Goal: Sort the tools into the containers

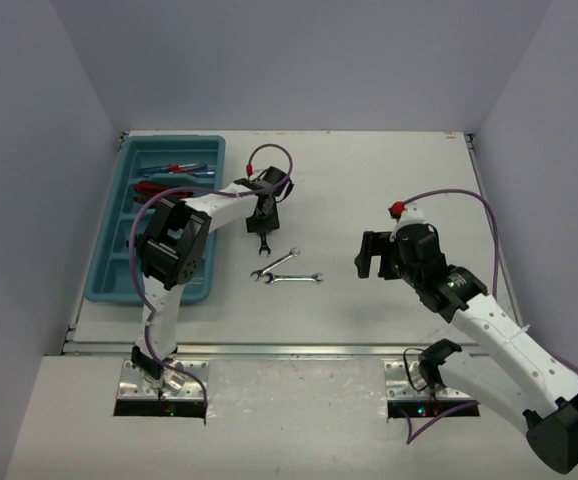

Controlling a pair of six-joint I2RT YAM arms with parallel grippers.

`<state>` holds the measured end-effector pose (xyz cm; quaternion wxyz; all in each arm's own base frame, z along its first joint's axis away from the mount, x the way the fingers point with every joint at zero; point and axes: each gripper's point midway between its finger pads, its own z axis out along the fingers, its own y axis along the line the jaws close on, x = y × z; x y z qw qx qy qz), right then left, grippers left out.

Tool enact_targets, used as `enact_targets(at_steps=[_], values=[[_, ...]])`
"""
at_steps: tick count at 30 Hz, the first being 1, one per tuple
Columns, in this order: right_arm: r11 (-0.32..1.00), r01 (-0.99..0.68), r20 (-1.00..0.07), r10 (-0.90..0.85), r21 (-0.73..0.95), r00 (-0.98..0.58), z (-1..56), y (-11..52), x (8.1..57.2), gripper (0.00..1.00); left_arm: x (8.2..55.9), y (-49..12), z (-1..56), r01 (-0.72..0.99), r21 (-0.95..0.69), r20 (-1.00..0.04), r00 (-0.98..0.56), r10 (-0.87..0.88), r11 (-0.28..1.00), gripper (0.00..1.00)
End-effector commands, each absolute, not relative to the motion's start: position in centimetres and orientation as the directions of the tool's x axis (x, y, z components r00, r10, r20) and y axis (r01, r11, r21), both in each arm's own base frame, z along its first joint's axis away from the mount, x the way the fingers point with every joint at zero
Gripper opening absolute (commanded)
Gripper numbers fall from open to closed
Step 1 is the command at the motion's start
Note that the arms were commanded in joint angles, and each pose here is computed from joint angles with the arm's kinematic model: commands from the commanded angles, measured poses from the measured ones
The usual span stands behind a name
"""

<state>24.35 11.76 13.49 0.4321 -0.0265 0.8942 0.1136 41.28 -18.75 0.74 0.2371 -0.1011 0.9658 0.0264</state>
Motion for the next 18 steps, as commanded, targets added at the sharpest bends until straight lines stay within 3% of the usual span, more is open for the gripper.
enact_targets(at_steps=[1, 7, 18], values=[[0.972, -0.144, -0.807, 0.066, 0.185, -0.586, 14.3, 11.6, 24.9, 0.99, 38.4, -17.6, -2.5, -0.164, 0.096, -0.335, -0.934, -0.123, 0.982, 0.23], [0.971, -0.148, -0.813, 0.070, 0.189, -0.578, 14.5, 11.6, 24.8, 0.99, 38.7, -17.7, -2.7, -0.159, 0.084, -0.344, -0.931, -0.121, 0.984, 0.00], [0.973, -0.143, -0.816, 0.066, 0.179, -0.574, 14.5, 11.4, 24.8, 0.99, 41.1, -20.4, 7.2, -0.137, -0.179, -0.556, -0.803, -0.215, 0.974, 0.00]])
